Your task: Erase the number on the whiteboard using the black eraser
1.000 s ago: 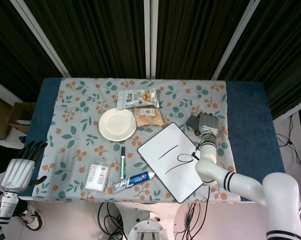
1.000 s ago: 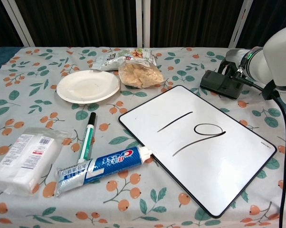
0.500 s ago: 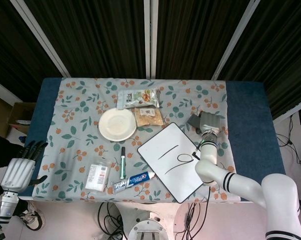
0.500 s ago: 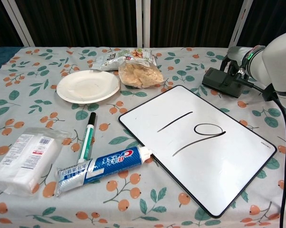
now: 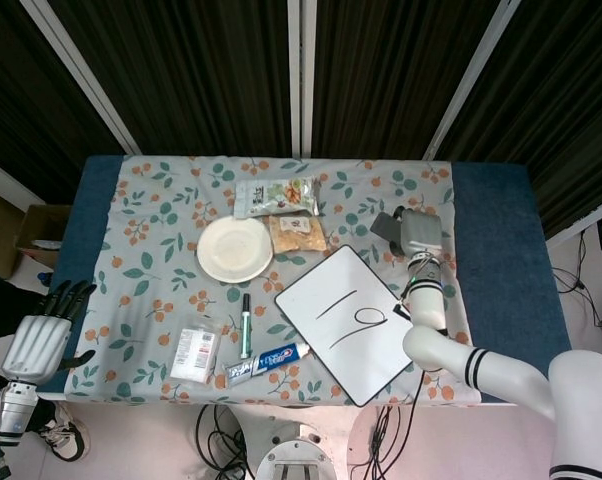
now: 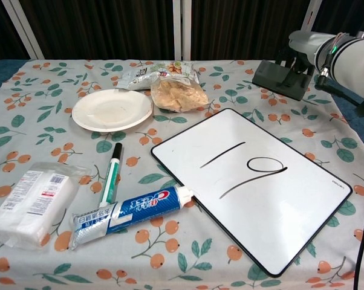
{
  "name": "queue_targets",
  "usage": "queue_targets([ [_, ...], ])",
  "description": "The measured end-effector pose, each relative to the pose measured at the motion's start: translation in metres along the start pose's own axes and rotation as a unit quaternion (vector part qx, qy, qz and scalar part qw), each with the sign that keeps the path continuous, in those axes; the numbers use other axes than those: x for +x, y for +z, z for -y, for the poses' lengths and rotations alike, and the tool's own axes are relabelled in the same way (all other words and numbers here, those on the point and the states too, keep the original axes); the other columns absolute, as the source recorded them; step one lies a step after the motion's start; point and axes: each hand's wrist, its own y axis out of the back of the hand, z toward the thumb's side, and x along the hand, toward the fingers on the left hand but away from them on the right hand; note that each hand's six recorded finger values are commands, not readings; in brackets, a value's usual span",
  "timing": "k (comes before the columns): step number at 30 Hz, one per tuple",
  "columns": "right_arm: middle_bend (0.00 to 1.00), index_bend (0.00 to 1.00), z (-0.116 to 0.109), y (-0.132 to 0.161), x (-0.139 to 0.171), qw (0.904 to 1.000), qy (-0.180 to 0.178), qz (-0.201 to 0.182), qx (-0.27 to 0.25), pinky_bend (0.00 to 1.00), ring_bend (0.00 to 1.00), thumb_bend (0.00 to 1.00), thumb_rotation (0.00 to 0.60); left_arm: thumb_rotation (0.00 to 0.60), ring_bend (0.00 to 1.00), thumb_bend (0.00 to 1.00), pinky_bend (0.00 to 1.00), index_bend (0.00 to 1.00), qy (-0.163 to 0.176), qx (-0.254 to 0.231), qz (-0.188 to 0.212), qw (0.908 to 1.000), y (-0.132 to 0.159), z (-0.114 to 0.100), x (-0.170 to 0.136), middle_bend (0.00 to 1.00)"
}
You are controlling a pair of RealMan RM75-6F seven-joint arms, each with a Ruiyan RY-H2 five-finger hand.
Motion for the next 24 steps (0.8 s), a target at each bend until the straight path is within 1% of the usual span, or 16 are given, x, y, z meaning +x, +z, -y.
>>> queue_targets([
  [2, 0.58, 0.76, -0.011, 0.008, 0.009, 0.999, -0.006, -0.045, 0.001, 0.68, 0.53, 0.4, 0.6, 0.6, 0.04, 0.0, 0.19, 0.09, 0.001, 0.001, 0.001, 1.0, 0.001, -0.001, 0.0, 0.08],
  [3, 0.58, 0.76, -0.019, 0.013, 0.016, 0.9969, -0.007, -0.078, 0.004, 0.68, 0.53, 0.4, 0.6, 0.6, 0.04, 0.0, 0.19, 0.09, 0.001, 0.002, 0.001, 1.0, 0.001, -0.001, 0.0, 0.08],
  [4, 0.58, 0.76, -0.026, 0.016, 0.021, 0.9947, -0.007, -0.102, 0.007, 0.68, 0.53, 0.4, 0.6, 0.6, 0.04, 0.0, 0.19, 0.09, 0.001, 0.002, 0.001, 1.0, 0.001, -0.001, 0.0, 0.08],
  [6, 0.58, 0.76, -0.037, 0.018, 0.034, 0.988, -0.003, -0.153, 0.018, 0.68, 0.53, 0.4, 0.6, 0.6, 0.04, 0.0, 0.19, 0.09, 0.0, 0.004, 0.001, 1.0, 0.002, -0.001, 0.001, 0.08],
  [8, 0.58, 0.76, -0.042, 0.017, 0.046, 0.9815, 0.004, -0.189, 0.029, 0.68, 0.53, 0.4, 0.6, 0.6, 0.04, 0.0, 0.19, 0.09, -0.001, 0.005, 0.002, 1.0, 0.004, 0.0, 0.001, 0.08],
  [10, 0.59, 0.77, -0.042, 0.014, 0.057, 0.9736, 0.017, -0.223, 0.047, 0.68, 0.53, 0.4, 0.6, 0.6, 0.04, 0.0, 0.19, 0.09, -0.002, 0.005, 0.003, 1.0, 0.005, 0.0, 0.002, 0.08],
  [14, 0.6, 0.79, -0.03, 0.006, 0.073, 0.9572, 0.04, -0.269, 0.098, 0.68, 0.53, 0.4, 0.6, 0.6, 0.04, 0.0, 0.19, 0.09, -0.005, 0.003, 0.004, 1.0, 0.008, 0.003, 0.003, 0.08],
  [17, 0.6, 0.8, -0.016, 0.001, 0.08, 0.9409, 0.037, -0.301, 0.15, 0.68, 0.54, 0.4, 0.6, 0.6, 0.04, 0.0, 0.19, 0.09, -0.008, 0.005, 0.003, 1.0, 0.008, 0.005, 0.004, 0.08],
  [18, 0.61, 0.8, -0.01, 0.0, 0.081, 0.934, 0.034, -0.313, 0.168, 0.68, 0.54, 0.4, 0.6, 0.6, 0.04, 0.0, 0.19, 0.09, -0.008, 0.005, 0.003, 0.9999, 0.007, 0.005, 0.004, 0.08],
  [21, 0.61, 0.81, 0.009, -0.004, 0.081, 0.919, 0.028, -0.34, 0.197, 0.69, 0.54, 0.4, 0.6, 0.6, 0.04, 0.0, 0.19, 0.09, -0.008, 0.005, 0.0, 1.0, 0.006, 0.005, 0.004, 0.08],
  [24, 0.61, 0.81, 0.033, -0.006, 0.075, 0.9119, 0.035, -0.352, 0.208, 0.69, 0.54, 0.4, 0.6, 0.6, 0.04, 0.0, 0.19, 0.09, -0.007, 0.004, -0.001, 1.0, 0.005, 0.004, 0.003, 0.08],
])
